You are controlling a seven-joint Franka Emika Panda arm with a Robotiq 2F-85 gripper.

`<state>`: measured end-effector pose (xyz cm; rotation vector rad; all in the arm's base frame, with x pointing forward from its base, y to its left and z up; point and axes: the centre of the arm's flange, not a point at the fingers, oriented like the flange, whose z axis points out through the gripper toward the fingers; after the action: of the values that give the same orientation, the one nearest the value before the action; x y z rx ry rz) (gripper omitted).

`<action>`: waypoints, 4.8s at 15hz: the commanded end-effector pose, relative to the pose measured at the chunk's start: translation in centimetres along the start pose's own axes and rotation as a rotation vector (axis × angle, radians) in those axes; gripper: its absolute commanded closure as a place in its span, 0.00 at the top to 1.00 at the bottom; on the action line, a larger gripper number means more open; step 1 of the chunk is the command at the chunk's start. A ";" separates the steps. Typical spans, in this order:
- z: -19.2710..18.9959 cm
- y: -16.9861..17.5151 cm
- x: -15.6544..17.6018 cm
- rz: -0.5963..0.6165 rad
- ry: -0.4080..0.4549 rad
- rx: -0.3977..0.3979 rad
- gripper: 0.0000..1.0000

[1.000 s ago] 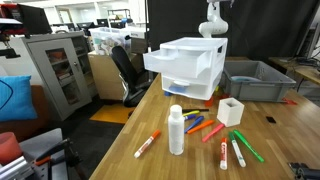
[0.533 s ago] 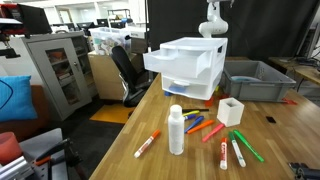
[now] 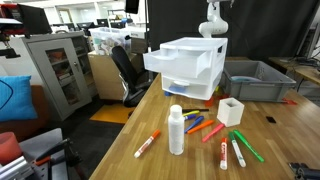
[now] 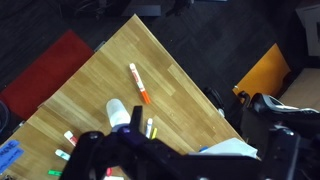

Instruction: Close the top drawer

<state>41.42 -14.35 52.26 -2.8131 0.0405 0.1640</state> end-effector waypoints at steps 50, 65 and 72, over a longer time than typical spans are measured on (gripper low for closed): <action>21.8 1.5 9.3 0.457 0.444 0.517 0.00; 22.3 -0.6 13.5 0.309 0.445 0.497 0.00; 23.1 -1.2 15.0 0.278 0.430 0.488 0.00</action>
<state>52.80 -6.15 29.70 -2.3069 0.5326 -0.3407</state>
